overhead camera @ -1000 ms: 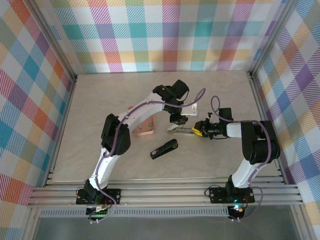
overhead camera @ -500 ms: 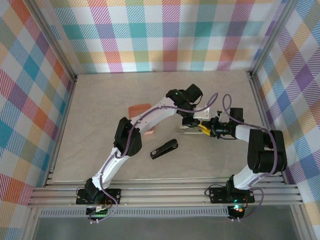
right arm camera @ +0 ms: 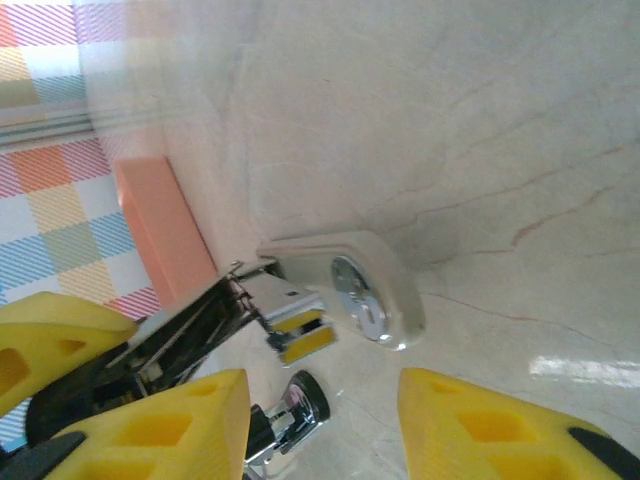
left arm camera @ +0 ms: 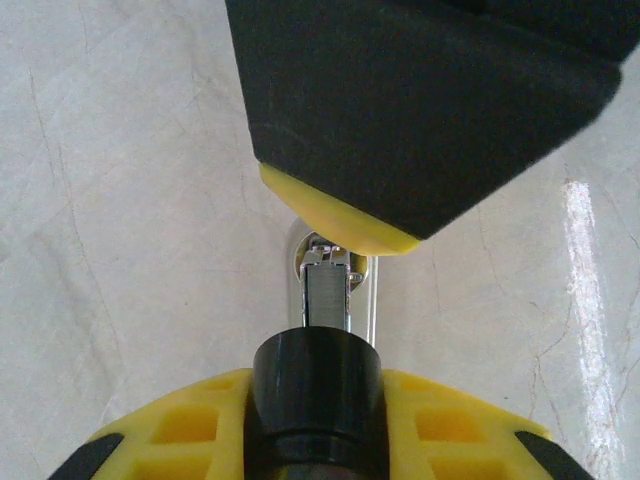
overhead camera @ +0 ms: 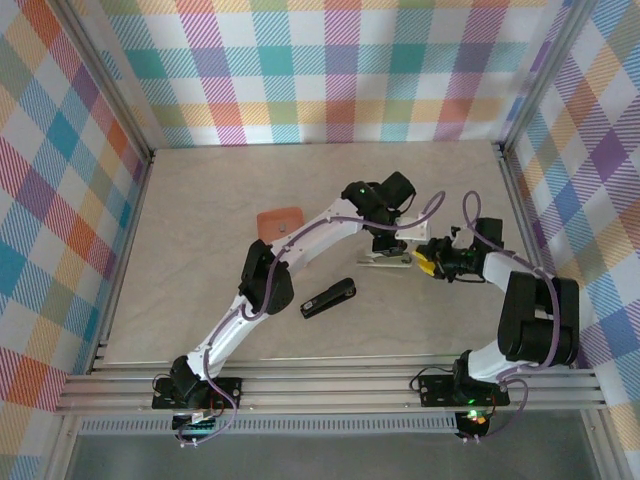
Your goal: Load the staples into the stapler
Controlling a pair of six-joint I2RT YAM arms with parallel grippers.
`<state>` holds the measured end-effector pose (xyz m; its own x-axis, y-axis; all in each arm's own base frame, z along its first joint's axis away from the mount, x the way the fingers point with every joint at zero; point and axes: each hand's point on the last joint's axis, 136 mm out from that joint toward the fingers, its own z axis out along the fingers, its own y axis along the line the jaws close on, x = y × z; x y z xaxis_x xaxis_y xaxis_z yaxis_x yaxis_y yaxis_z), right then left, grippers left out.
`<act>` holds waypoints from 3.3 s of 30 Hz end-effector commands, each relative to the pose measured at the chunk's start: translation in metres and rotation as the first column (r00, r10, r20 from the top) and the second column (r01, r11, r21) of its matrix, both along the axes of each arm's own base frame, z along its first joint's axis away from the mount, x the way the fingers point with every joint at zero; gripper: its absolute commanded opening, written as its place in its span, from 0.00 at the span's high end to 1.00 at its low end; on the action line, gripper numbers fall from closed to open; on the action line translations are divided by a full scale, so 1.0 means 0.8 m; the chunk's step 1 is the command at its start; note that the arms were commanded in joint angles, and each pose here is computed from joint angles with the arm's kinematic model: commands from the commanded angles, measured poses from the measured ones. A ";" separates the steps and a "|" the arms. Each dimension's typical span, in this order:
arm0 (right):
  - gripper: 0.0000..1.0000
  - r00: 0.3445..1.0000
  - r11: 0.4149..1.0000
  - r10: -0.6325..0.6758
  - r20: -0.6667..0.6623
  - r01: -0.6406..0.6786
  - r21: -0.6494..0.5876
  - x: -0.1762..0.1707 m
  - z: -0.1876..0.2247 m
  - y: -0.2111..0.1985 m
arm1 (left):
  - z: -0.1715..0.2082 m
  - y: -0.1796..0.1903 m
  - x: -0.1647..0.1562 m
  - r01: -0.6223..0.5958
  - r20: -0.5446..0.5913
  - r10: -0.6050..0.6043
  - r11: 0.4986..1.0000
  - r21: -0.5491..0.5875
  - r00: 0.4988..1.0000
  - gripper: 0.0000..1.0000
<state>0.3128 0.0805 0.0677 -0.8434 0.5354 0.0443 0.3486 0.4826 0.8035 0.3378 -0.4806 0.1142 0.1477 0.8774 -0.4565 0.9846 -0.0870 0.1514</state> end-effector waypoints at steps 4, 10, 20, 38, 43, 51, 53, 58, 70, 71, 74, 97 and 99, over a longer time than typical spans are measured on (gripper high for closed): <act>0.47 0.996 0.991 -0.045 -0.081 0.034 -0.133 -0.001 -0.028 -0.027 | -0.073 -0.001 -0.018 0.009 -0.071 -0.001 0.995 0.103 0.997 0.98; 0.54 0.991 0.986 -0.049 -0.122 0.029 -0.163 0.004 -0.045 -0.033 | -0.107 -0.007 -0.023 -0.004 -0.100 0.017 0.992 0.122 0.995 0.97; 0.53 0.990 0.973 -0.068 -0.127 0.037 -0.228 0.001 -0.049 -0.044 | -0.165 0.001 -0.031 -0.006 -0.152 0.035 0.982 0.187 0.988 0.97; 0.51 0.996 0.978 -0.065 -0.066 0.050 -0.202 0.002 -0.033 -0.039 | -0.217 0.043 -0.057 0.014 -0.176 0.056 0.928 0.373 0.983 0.92; 0.48 0.997 0.978 -0.066 -0.034 0.058 -0.199 0.007 -0.019 -0.039 | -0.168 0.012 -0.038 -0.046 -0.122 0.077 0.970 0.237 0.990 0.72; 0.42 0.998 0.973 -0.045 0.047 0.055 -0.226 0.011 0.016 -0.041 | -0.036 -0.013 -0.006 -0.160 -0.084 0.159 0.987 -0.004 0.984 0.45; 0.41 0.996 0.969 -0.045 0.072 0.061 -0.240 0.015 0.024 -0.043 | -0.001 -0.010 0.002 -0.202 -0.103 0.195 0.977 -0.065 0.975 0.43; 0.39 0.985 0.957 -0.038 0.166 0.083 -0.277 0.031 0.053 -0.050 | 0.091 0.018 0.030 -0.334 -0.111 0.317 0.916 -0.221 0.942 0.40; 0.01 0.866 0.859 0.004 0.501 0.253 -0.445 0.090 0.113 -0.092 | 0.215 0.292 0.085 -0.754 -0.107 0.851 0.389 -0.530 0.514 0.27; 0.01 0.851 0.849 0.018 0.525 0.265 -0.458 0.092 0.114 -0.094 | 0.214 0.322 0.082 -0.763 -0.091 0.890 0.328 -0.557 0.448 0.22; 0.01 0.807 0.815 0.080 0.585 0.285 -0.505 0.097 0.111 -0.098 | 0.201 0.401 0.068 -0.772 -0.091 0.960 0.155 -0.616 0.265 0.00; 0.01 0.618 0.655 0.386 0.685 0.339 -0.675 0.101 0.032 -0.064 | -0.028 0.593 0.051 -0.708 -0.162 0.982 -0.183 -0.682 -0.097 0.00; 0.01 0.619 0.646 0.381 0.686 0.353 -0.677 0.104 0.033 -0.066 | -0.039 0.594 0.067 -0.742 -0.166 0.980 -0.193 -0.642 -0.112 0.00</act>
